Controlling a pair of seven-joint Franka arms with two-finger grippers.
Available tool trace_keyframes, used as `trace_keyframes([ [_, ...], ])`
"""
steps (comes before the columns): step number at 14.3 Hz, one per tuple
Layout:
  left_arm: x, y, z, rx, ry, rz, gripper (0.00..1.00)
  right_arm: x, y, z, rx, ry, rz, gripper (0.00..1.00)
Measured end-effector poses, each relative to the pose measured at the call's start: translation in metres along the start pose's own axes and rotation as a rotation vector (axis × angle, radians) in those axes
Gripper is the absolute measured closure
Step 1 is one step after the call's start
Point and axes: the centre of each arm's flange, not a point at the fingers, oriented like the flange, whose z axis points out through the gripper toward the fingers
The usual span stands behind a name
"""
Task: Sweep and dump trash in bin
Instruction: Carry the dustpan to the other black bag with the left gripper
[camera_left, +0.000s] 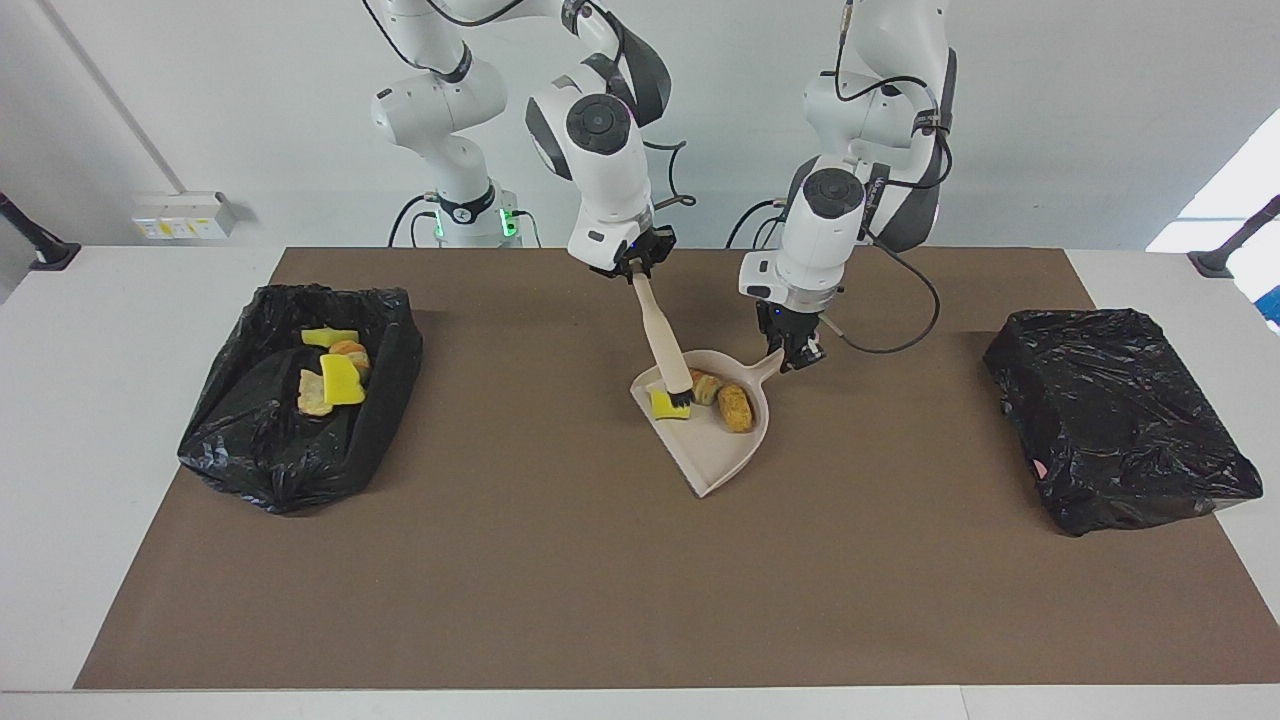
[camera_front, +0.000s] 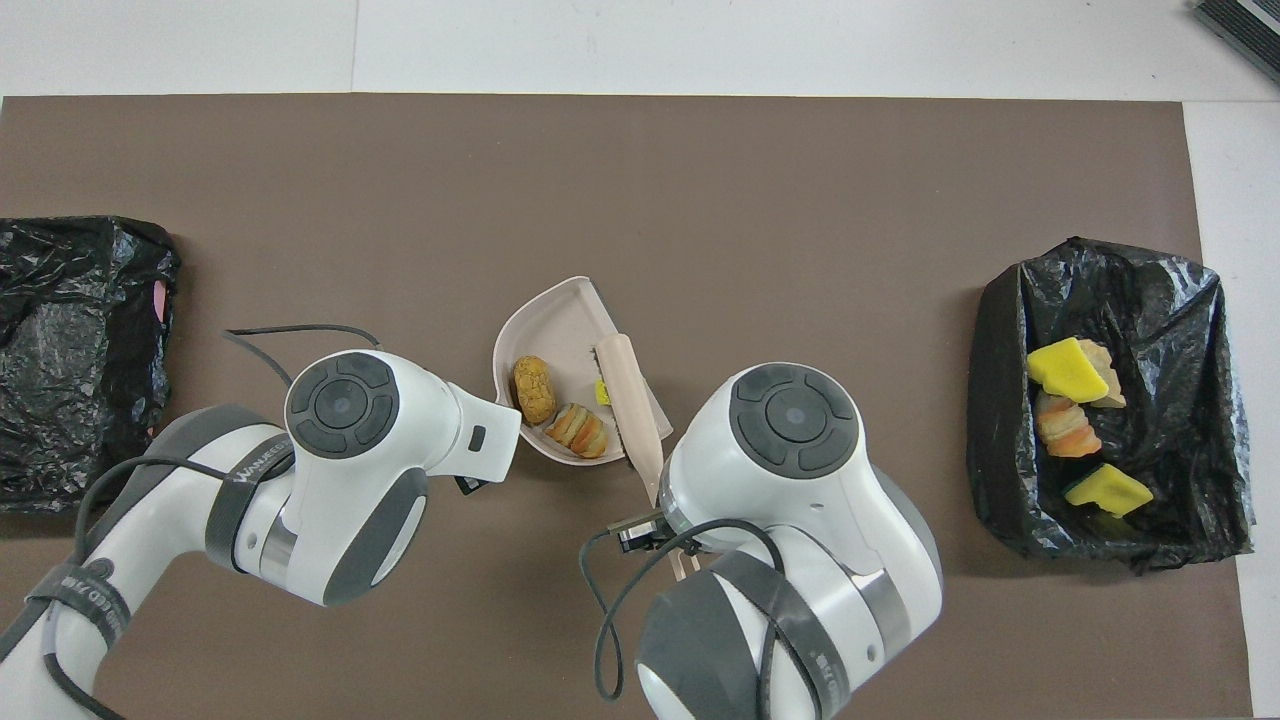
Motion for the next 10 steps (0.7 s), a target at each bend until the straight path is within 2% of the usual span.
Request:
trace_keyframes([
  [5, 0.0, -0.001, 0.0, 0.002, 0.004, -0.007, 0.68, -0.003, 0.002, 0.004, -0.008, -0.026, 0.02, 0.73],
  [8, -0.004, -0.007, -0.001, 0.001, 0.011, -0.034, 0.68, -0.004, 0.005, 0.003, -0.067, -0.014, 0.173, 0.73],
  [10, -0.013, -0.021, -0.004, 0.005, 0.016, -0.066, 0.68, -0.006, 0.003, 0.001, -0.083, -0.002, 0.227, 0.73],
])
